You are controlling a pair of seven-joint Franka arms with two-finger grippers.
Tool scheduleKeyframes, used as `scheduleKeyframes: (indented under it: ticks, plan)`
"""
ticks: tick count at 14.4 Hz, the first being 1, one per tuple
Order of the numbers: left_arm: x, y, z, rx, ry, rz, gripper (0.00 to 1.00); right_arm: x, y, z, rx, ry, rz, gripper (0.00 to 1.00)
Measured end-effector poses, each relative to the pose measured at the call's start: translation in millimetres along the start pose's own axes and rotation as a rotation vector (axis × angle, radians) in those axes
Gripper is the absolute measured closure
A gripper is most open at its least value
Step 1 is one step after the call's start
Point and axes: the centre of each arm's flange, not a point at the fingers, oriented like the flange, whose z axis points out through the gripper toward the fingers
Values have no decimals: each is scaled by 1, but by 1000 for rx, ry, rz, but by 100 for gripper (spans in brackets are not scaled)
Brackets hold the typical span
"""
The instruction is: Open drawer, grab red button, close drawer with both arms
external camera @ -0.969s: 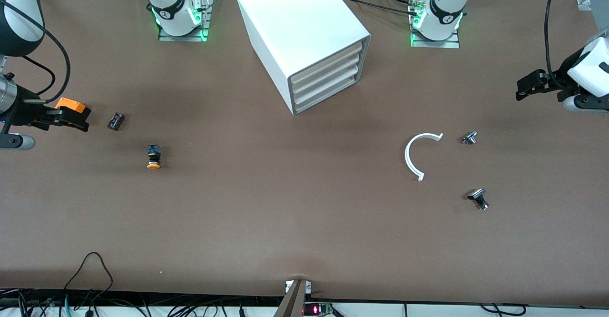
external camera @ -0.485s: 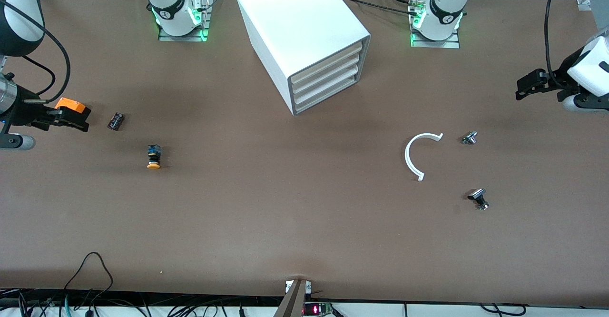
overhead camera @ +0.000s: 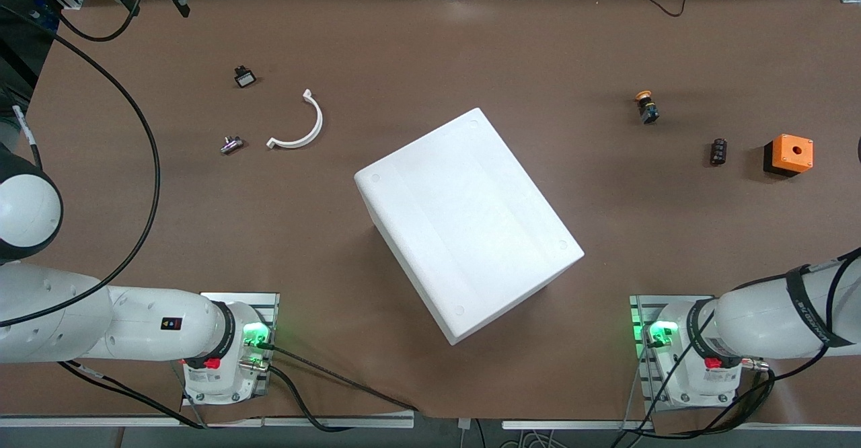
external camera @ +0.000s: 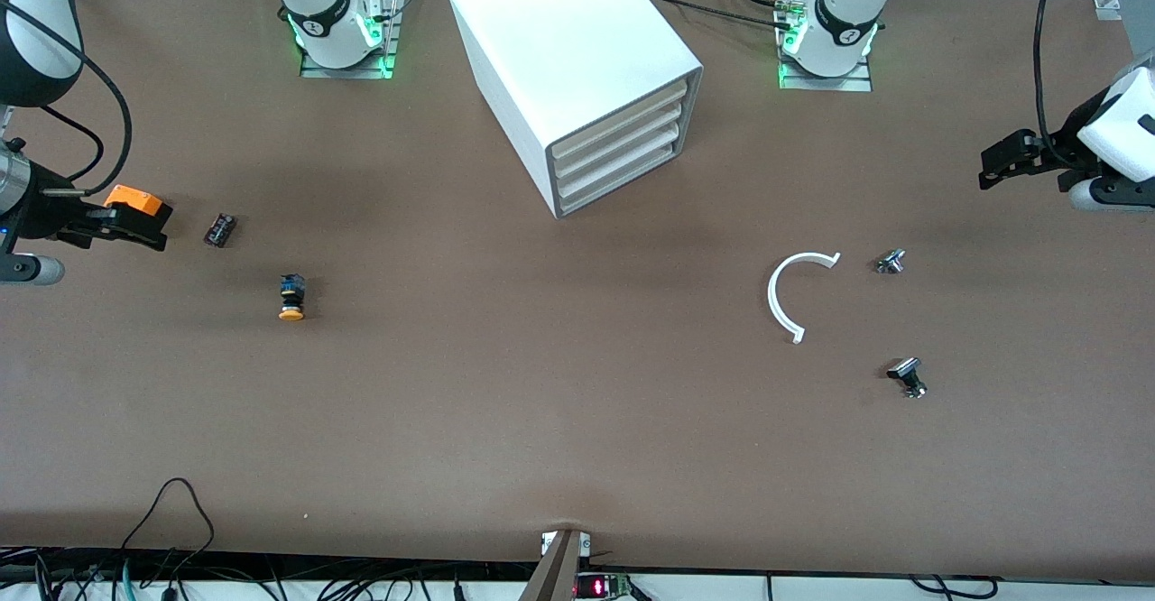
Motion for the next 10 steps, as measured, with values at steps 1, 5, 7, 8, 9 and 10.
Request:
scheduleKeyframes:
  ticks: [1, 5, 7, 8, 9, 10]
  plan:
    - [0, 0, 0, 0, -2, 0, 0, 0, 0, 0, 0, 0, 0, 0]
    - [-1, 0, 1, 0, -10, 1, 0, 0, 1, 0, 0, 0, 2, 0]
    - [-1, 1, 1, 0, -11, 3, 0, 0, 4, 0, 0, 0, 6, 0]
    - [-1, 3, 1, 0, -12, 6, 0, 0, 4, 0, -1, 0, 7, 0]
    - [-1, 6, 1, 0, -11, 10, 0, 0, 4, 0, -1, 0, 7, 0]
    - [-1, 8, 1, 1, -11, 15, 0, 0, 4, 0, -1, 0, 7, 0]
